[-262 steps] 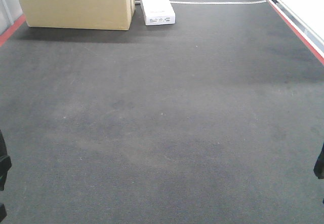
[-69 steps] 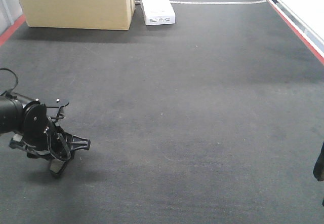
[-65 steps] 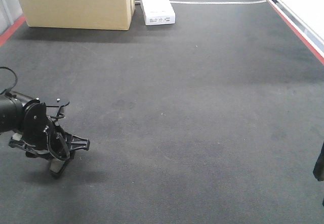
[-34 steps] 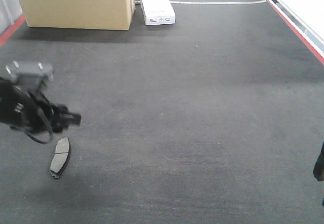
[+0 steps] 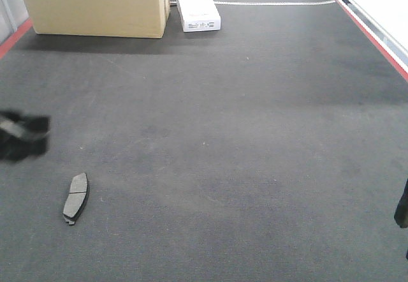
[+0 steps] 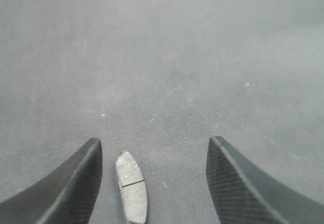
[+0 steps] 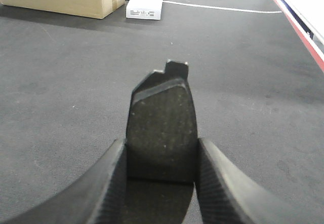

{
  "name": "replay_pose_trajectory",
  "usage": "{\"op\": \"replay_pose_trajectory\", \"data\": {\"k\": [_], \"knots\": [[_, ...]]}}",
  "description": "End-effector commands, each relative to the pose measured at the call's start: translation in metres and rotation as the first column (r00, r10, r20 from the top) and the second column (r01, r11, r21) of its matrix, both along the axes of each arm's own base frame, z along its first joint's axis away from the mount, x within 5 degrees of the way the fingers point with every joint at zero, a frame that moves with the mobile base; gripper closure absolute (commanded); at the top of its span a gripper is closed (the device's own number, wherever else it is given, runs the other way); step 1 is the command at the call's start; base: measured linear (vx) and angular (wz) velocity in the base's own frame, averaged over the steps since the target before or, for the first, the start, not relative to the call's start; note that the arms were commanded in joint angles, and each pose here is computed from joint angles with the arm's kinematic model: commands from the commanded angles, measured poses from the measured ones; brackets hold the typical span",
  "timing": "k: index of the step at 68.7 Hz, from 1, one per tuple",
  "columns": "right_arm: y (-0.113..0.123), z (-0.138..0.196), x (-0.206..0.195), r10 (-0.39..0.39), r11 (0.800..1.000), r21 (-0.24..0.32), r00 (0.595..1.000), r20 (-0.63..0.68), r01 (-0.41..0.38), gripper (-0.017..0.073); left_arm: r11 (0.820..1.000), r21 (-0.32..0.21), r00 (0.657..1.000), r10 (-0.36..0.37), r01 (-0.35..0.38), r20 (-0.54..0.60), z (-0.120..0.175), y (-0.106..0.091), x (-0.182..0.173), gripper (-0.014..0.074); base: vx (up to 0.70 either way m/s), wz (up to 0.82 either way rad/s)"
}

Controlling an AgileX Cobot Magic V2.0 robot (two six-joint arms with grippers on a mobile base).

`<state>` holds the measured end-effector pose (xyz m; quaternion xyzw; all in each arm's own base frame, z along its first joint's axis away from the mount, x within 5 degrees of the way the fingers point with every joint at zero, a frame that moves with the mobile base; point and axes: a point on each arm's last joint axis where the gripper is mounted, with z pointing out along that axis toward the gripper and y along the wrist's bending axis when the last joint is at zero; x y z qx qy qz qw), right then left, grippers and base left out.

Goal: Move and align brake pads A on conveyor
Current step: 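Open the left gripper to release the pad and lift away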

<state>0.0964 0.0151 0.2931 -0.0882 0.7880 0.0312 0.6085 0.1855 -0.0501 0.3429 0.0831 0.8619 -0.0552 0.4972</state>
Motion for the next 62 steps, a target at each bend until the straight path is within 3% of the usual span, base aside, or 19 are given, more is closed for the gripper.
{"op": "replay_pose_trajectory", "data": {"k": [1, 9, 29, 40, 62], "knots": [[-0.002, 0.018, 0.002, -0.021, 1.0, 0.004, 0.993, 0.114, 0.02, 0.0564, 1.0, -0.001, 0.986, -0.029, 0.03, 0.165, 0.009, 0.005, -0.02, 0.0155, 0.0, 0.0], [-0.002, 0.018, 0.002, -0.021, 1.0, 0.004, 0.993, 0.114, 0.02, 0.0564, 0.999, 0.011, 0.961, -0.054, 0.053, 0.27, 0.002, 0.014, -0.05, 0.0155, 0.0, 0.0], [-0.002, 0.018, 0.002, -0.021, 1.0, 0.004, 0.993, 0.114, 0.02, 0.0564, 0.997, -0.042, 0.904, -0.047, 0.072, 0.424, -0.028, 0.029, -0.105, 0.0155, 0.0, 0.0], [-0.002, 0.018, 0.002, -0.021, 1.0, 0.004, 0.993, 0.114, 0.02, 0.0564, 0.995, -0.047, 0.889, -0.056, 0.087, 0.454, -0.049, 0.03, -0.11, 0.0155, 0.0, 0.0], [-0.002, 0.018, 0.002, -0.021, 1.0, 0.004, 0.993, 0.114, 0.02, 0.0564, 0.994, -0.052, 0.877, -0.058, 0.095, 0.476, -0.049, 0.029, -0.111, 0.0155, 0.0, 0.0]]}}
